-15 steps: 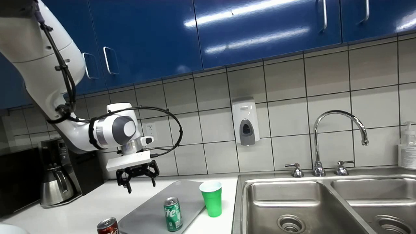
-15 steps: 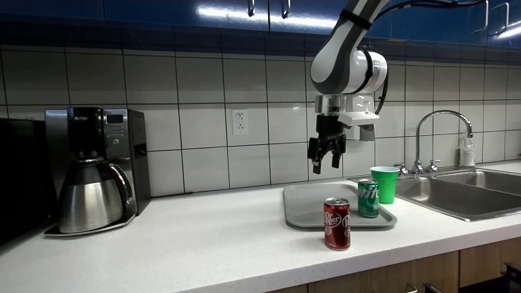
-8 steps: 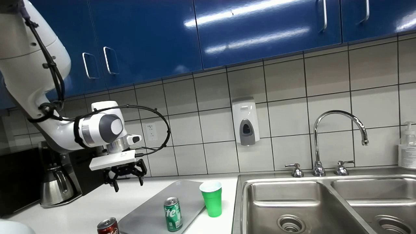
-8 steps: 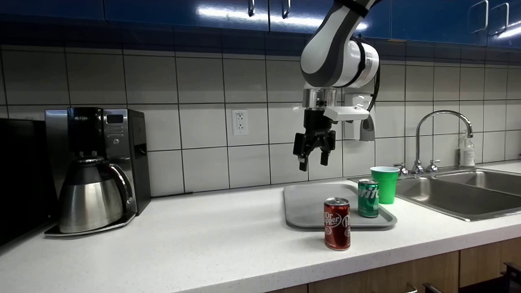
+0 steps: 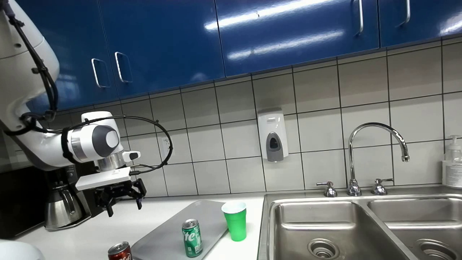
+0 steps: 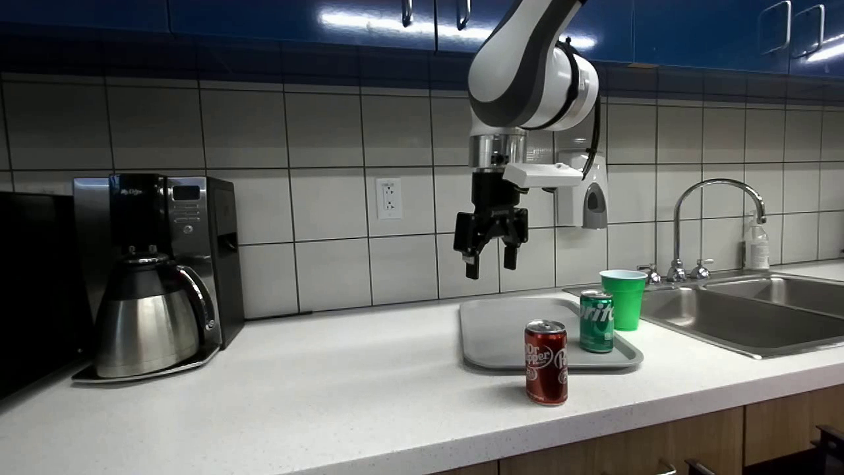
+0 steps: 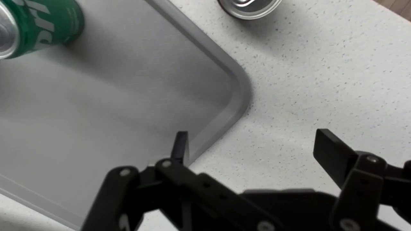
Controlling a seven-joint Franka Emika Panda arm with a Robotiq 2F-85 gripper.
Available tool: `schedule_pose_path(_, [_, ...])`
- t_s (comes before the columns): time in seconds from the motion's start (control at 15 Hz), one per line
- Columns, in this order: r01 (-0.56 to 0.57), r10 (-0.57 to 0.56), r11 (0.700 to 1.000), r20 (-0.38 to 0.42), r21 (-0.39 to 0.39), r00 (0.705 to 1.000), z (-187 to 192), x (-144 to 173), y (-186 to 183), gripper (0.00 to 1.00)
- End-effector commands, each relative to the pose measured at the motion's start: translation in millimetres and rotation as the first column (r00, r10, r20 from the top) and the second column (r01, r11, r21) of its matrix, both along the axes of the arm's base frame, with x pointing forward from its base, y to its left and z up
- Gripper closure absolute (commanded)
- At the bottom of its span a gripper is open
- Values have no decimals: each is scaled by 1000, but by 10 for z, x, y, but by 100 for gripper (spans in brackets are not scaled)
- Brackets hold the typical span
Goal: Put the green and red cans on the tray
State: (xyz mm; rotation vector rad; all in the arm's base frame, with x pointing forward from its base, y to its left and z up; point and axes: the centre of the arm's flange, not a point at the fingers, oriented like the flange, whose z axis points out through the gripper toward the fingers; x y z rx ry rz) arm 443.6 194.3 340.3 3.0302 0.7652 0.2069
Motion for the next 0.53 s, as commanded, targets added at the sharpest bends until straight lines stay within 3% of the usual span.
schedule_pose_path(0.0, [19,-20,1000,-27,-20,999,48,-182,221,0])
schedule_pose_path(0.47, [58,-62,997,-79,-46,995,-88,-334,214,0])
